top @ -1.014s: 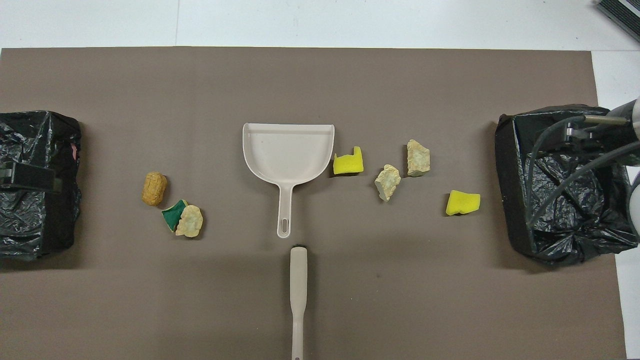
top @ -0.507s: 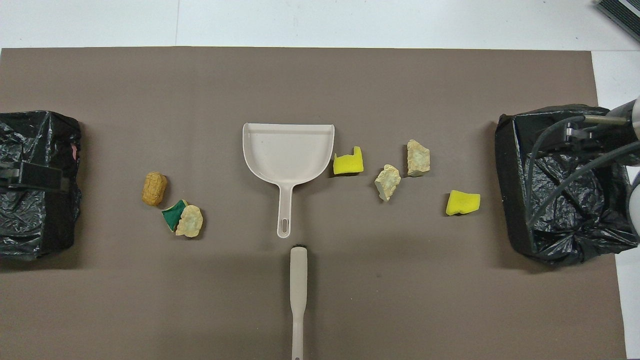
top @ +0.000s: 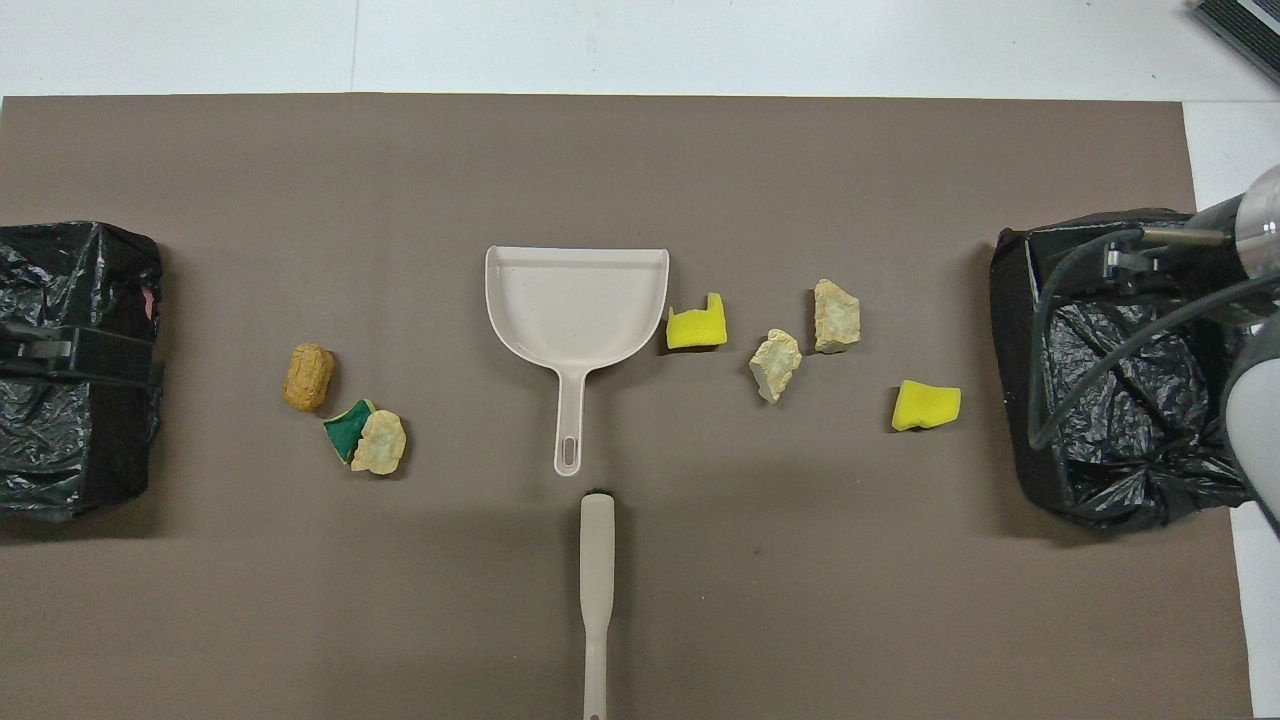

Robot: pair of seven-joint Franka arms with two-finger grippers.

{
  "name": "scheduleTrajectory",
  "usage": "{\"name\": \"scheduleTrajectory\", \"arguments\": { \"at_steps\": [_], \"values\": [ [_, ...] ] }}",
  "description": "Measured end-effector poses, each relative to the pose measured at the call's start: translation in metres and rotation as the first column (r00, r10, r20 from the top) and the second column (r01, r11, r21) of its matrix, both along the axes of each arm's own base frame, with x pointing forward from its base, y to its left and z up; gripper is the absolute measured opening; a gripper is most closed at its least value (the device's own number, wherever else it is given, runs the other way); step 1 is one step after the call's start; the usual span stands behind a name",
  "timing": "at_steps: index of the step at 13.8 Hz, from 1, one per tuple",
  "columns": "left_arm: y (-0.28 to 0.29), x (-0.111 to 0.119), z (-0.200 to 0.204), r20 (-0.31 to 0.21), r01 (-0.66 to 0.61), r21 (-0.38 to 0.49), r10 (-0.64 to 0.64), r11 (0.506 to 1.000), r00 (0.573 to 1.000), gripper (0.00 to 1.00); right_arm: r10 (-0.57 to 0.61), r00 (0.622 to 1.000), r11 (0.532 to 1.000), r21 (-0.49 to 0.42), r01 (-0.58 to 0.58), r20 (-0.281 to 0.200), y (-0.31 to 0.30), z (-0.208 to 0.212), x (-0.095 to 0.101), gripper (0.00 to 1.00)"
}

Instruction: Sweep and dump trash in bin

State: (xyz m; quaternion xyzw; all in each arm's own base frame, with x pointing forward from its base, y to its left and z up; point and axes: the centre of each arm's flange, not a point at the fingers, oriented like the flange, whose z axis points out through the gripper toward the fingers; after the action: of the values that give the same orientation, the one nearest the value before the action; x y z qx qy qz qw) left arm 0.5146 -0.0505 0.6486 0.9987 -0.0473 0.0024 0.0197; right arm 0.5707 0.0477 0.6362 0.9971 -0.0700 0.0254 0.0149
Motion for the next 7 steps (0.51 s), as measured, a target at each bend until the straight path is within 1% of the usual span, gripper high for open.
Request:
{"name": "scheduleTrajectory", "arguments": {
  "at_steps": [2,3,7],
  "values": [
    [-0.005,0.000,0.001,0.007,0.008,-0.001,-0.008,1.000,1.000,1.00,0.017,1.000,1.000,0.006,-0.017,0.019,0.023,-0.008,0.007,1.00],
    [-0.008,0.002,0.002,0.022,0.013,-0.003,-0.013,1.000,1.000,1.00,0.012,1.000,1.000,0.012,-0.012,0.024,0.040,-0.016,0.011,1.00],
    [-0.013,0.012,0.005,0.098,0.014,-0.012,-0.013,1.000,0.995,1.00,-0.006,1.000,0.999,0.039,0.006,0.009,0.145,-0.065,0.028,1.00]
  ]
}}
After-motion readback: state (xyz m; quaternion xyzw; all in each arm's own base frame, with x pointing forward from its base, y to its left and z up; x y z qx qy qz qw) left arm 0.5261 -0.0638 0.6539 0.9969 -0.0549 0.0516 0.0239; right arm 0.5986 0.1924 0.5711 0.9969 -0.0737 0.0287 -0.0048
